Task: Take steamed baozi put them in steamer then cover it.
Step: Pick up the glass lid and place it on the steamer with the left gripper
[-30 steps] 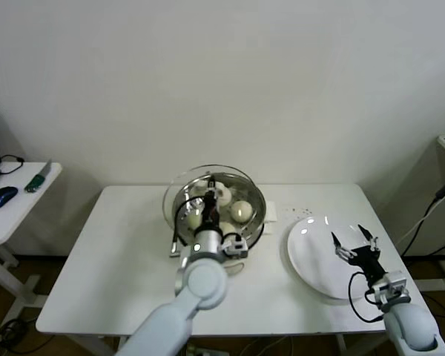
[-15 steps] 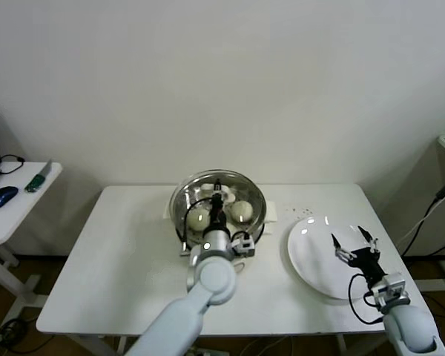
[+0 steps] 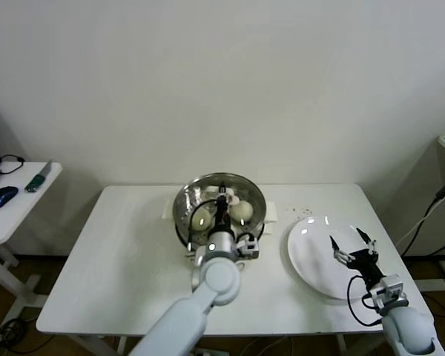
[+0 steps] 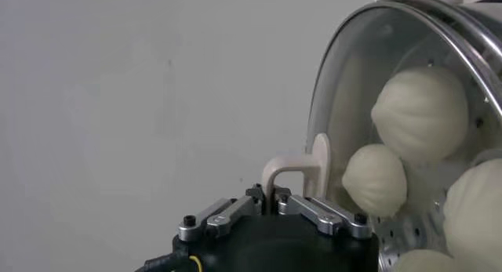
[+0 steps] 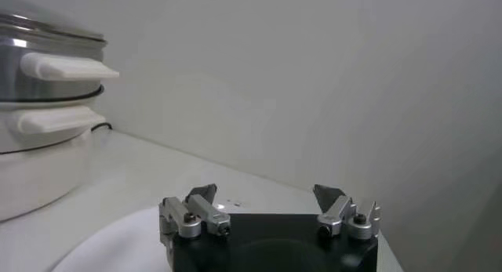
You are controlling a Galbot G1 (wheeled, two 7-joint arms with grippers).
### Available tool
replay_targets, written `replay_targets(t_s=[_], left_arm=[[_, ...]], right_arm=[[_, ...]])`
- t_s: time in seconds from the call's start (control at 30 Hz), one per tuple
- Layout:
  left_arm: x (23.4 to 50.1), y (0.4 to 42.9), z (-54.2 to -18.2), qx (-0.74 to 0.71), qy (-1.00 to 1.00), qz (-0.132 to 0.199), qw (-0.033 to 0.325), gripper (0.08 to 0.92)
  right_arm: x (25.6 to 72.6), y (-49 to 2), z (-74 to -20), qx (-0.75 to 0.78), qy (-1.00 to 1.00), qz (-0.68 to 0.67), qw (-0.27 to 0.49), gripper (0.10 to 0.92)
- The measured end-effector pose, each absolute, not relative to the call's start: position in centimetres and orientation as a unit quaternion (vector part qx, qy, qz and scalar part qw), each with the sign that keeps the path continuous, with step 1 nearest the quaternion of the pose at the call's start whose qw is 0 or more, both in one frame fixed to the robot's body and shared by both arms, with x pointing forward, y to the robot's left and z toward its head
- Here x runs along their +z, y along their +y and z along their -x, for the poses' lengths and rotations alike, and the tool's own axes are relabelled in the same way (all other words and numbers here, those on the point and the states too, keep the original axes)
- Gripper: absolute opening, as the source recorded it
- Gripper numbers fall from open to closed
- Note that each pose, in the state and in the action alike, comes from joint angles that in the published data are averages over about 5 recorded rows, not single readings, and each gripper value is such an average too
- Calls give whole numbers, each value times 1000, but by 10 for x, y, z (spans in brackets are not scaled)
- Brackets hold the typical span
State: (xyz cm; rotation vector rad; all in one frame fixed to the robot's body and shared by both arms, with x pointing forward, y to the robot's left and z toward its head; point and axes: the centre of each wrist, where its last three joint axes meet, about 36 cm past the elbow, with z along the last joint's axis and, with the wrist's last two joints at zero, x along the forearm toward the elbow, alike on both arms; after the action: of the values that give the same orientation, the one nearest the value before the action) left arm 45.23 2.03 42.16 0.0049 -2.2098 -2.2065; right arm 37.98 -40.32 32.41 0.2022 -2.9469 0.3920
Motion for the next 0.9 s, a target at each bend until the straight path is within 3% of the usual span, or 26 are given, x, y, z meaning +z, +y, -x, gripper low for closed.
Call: replay_targets(t_s=[0.9], left_arm=[[410,25,-458,-710,-704,3,5,153]], right_arm=[[321,-402,-378,132,-985,-70,81,823]])
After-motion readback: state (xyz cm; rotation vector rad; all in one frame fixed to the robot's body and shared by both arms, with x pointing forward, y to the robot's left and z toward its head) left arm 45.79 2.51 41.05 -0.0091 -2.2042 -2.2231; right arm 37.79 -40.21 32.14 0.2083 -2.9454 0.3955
